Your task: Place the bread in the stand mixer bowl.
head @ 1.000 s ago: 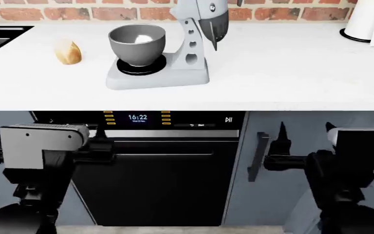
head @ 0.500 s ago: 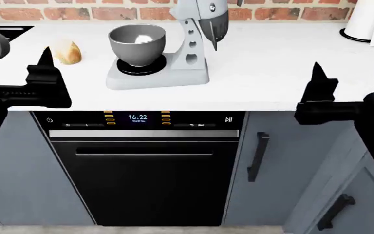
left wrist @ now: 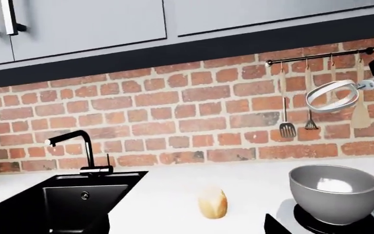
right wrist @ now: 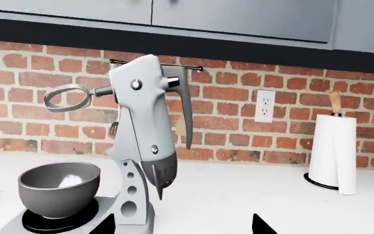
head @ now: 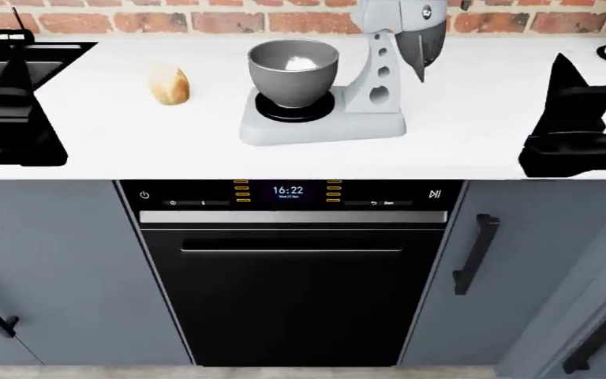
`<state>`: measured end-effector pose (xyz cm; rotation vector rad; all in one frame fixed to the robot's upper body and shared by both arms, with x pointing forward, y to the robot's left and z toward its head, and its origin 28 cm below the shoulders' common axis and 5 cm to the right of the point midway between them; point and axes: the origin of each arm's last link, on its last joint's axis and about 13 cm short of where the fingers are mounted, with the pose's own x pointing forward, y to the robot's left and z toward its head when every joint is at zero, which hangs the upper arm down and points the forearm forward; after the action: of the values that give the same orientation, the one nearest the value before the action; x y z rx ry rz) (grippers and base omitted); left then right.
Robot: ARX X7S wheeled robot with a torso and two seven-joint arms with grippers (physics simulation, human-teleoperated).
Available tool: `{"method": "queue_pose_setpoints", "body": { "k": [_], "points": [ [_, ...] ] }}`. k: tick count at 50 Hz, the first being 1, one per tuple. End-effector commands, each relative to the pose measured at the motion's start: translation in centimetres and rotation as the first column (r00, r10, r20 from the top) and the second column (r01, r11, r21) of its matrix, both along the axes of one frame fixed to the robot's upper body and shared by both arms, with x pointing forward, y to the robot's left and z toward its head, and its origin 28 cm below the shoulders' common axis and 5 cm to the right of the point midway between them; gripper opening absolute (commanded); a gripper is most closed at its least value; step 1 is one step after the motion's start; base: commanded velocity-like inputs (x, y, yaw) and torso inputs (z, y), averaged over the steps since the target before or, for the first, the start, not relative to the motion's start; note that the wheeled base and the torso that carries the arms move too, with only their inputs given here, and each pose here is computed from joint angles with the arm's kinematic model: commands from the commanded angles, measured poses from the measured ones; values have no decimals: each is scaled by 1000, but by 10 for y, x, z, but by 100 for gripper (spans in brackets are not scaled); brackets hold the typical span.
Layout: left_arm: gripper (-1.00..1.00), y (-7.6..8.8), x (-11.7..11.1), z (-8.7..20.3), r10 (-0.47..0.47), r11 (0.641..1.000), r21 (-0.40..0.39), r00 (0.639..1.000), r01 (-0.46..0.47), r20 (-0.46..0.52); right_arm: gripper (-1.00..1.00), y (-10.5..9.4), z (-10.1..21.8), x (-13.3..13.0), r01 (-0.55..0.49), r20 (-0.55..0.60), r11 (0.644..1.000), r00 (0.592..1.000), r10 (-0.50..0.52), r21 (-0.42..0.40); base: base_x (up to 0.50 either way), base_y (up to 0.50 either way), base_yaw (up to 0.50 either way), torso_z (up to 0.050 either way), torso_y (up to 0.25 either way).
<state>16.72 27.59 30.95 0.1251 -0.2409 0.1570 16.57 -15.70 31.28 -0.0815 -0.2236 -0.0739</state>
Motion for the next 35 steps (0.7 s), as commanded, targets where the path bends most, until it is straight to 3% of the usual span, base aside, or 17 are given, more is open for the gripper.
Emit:
{"method": "queue_pose_setpoints", "body": {
  "k": [1, 10, 35],
  "points": [
    [100, -5, -4, 10, -29, 999, -12, 998, 30, 47, 100, -4, 25, -26, 24, 177, 1000, 984, -26, 18, 0, 0, 0, 0, 0],
    [100, -9, -1, 9, -46, 999, 0, 998, 46, 43, 100, -4, 56, -76, 27, 282, 1000, 959, -29, 11, 10, 0, 0, 0, 0],
    [100, -10, 6, 0, -43, 999, 6, 999, 43, 11, 100, -7, 74, -120, 65, 377, 998, 924, -61, 3, 500, 0, 0, 0, 0]
  ]
}}
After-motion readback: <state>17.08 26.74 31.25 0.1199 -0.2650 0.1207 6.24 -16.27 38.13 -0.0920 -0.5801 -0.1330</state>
